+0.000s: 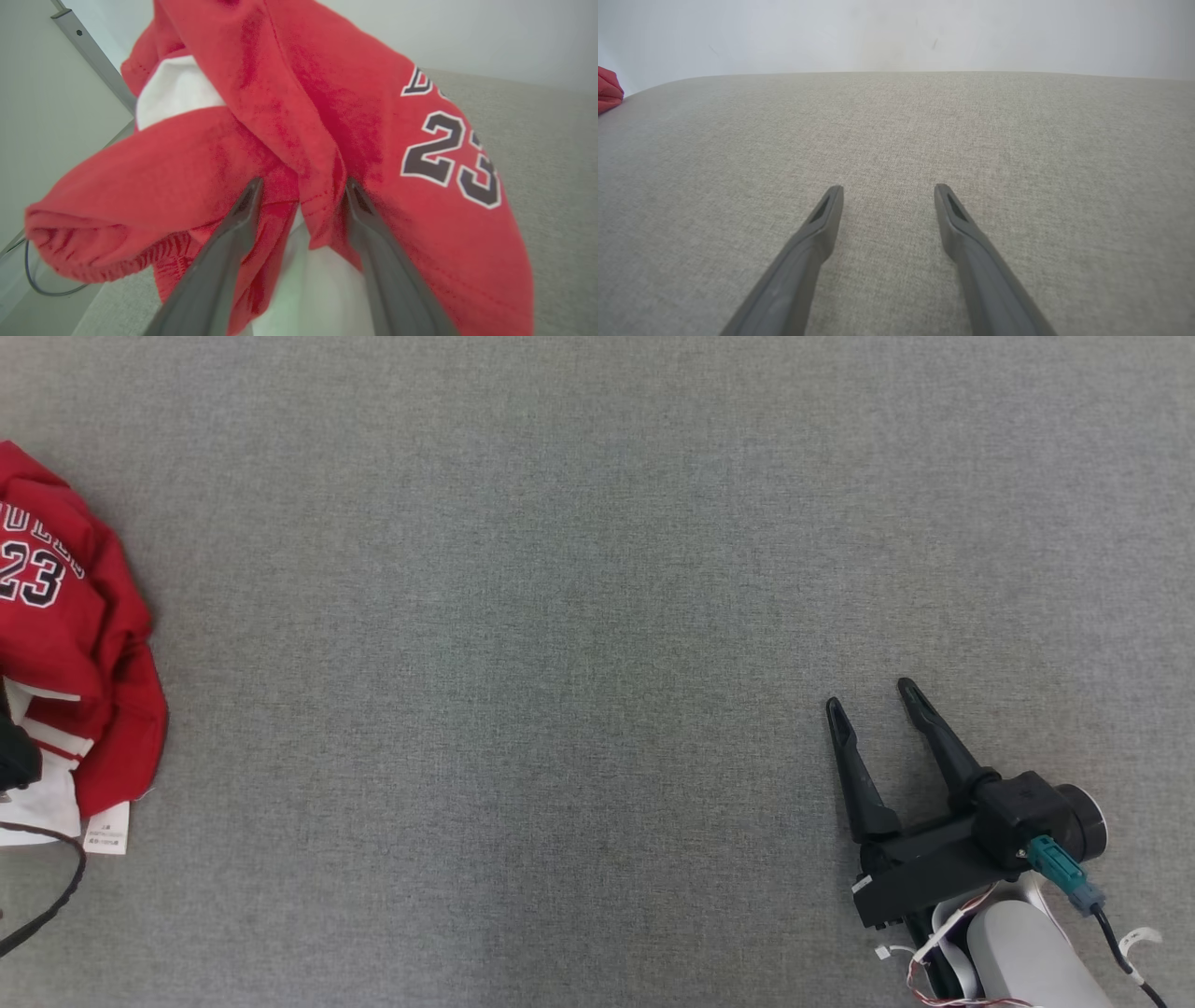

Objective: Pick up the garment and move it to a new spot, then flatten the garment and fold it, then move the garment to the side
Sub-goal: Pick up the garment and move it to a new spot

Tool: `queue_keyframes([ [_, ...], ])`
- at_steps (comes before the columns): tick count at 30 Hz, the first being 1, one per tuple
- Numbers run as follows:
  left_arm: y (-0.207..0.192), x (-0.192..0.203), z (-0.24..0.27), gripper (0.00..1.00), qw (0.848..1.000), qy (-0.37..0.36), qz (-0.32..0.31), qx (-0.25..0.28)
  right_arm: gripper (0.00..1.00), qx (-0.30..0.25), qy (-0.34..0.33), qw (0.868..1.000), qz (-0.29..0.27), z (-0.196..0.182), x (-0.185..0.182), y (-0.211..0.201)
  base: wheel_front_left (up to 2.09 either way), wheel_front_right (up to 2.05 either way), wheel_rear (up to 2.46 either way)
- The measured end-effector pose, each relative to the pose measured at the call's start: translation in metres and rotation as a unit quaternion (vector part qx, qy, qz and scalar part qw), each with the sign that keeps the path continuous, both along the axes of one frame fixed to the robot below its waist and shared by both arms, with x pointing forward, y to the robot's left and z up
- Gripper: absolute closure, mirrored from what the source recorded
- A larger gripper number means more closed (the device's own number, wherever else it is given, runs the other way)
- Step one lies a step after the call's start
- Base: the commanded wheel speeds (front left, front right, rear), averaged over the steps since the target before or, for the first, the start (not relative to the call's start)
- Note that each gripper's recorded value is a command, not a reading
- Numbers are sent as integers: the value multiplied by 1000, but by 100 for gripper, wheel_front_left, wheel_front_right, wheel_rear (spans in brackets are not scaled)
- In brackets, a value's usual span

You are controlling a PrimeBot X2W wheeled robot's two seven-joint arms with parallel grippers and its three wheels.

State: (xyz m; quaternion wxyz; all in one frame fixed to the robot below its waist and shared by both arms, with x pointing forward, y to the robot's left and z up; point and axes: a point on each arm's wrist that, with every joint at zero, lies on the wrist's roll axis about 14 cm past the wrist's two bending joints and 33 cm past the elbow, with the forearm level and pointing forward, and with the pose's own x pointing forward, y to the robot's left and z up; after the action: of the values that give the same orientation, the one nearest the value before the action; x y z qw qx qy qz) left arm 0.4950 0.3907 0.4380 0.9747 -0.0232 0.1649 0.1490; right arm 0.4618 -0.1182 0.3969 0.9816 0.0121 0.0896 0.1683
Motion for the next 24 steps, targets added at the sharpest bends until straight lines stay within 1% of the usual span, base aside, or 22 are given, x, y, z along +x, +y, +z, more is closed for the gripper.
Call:
queue_keyframes([
  [1, -2, 1, -1, 100, 1000, 1, -2, -1, 0, 0, 1, 1000, -1, -1, 0, -1, 0, 0, 0],
  [3, -7, 5, 3, 100, 1000, -11, -12, 3, 0, 0, 1, 1000, -3, 1, -1, -1, 0, 0, 0],
  [6, -7, 9, 18, 100, 999, -31, -27, 25, 0, 4, 0, 1000, -6, 4, -3, 0, 0, 0, 0],
  [9, -11, 19, 49, 100, 995, -66, -50, 53, 0, 7, 0, 1000, -9, 7, -8, 1, 0, 0, 0],
  [12, -20, 30, 87, 100, 987, -107, -83, 91, 0, 13, 2, 1000, -14, 10, -14, 2, 0, 0, 0],
  [15, -42, 41, 131, 100, 971, -157, -125, 126, 0, 22, -2, 1000, -20, 17, -21, 3, 0, 0, 0],
  [18, -69, 44, 165, 100, 955, -198, -164, 146, 0, 29, -5, 999, -25, 24, -28, 4, 0, 0, 0],
  [21, -101, 45, 194, 100, 939, -240, -200, 147, 0, 37, -11, 999, -30, 32, -35, 5, 0, 0, 0],
  [24, -146, 45, 214, 100, 920, -278, -245, 129, 0, 44, -18, 998, -41, 40, -42, 1, 0, 0, 0],
])
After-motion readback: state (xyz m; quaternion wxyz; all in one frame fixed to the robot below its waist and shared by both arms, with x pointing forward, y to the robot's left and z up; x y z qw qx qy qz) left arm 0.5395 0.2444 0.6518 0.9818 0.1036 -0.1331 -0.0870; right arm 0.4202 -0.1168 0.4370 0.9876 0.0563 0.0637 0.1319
